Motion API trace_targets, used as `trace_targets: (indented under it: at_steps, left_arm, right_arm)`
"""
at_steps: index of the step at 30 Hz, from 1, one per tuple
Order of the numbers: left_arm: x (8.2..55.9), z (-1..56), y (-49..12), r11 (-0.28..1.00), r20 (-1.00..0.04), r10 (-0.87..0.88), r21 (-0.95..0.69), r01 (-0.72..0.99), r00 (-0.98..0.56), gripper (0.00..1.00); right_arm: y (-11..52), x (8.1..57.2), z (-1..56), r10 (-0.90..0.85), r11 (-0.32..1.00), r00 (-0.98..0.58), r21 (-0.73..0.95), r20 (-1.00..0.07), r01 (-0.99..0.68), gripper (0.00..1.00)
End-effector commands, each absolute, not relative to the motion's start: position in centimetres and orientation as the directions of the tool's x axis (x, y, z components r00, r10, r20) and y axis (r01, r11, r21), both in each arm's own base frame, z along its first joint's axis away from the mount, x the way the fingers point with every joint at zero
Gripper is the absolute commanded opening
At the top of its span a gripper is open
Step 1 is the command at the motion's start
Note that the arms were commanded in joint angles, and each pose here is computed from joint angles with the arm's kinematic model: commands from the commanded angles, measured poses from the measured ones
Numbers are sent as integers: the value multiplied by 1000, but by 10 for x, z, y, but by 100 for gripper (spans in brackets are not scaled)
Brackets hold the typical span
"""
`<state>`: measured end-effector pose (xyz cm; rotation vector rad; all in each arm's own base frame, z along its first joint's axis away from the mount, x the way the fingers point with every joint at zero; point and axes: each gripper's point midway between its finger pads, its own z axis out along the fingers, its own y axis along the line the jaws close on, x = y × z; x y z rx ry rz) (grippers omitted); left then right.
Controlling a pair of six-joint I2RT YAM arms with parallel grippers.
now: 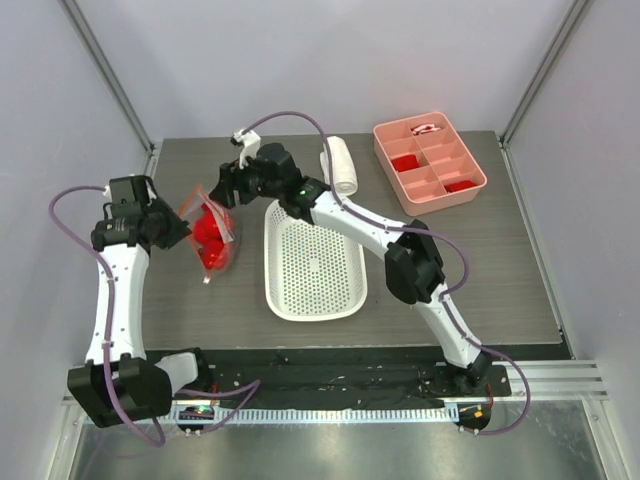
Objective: Open the zip-top bag and remove the fake food
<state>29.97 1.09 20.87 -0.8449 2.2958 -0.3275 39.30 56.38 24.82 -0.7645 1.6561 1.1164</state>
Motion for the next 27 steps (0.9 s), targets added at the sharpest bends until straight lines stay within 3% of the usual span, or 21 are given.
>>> trace_targets:
  at_steps: [1, 6, 8, 17, 27]
  left_arm:
    - [291, 234, 14, 681, -508, -729, -469, -563, -458, 0]
    - [297, 224, -5, 680, -476, -733, -528, -509, -486, 0]
    - [303, 223, -16, 694, -478, -718, -547, -468, -506, 0]
    - [316, 235, -35, 690, -478, -711, -615, -381, -516, 0]
    - [308, 239, -39, 662, -463, -736, -645, -381, -494, 0]
  right_arm:
    - [516, 384, 303, 101, 581, -519, 474, -849, -661, 67]
    - [501, 359, 324, 96, 560, -588, 531, -803, -635, 62]
    - [500, 347, 328, 73, 535, -613, 549, -787, -641, 51]
    - [534, 243, 319, -148, 388, -643, 554, -751, -736, 33]
    - [531, 251, 278, -118, 501, -702, 568, -702, -653, 20]
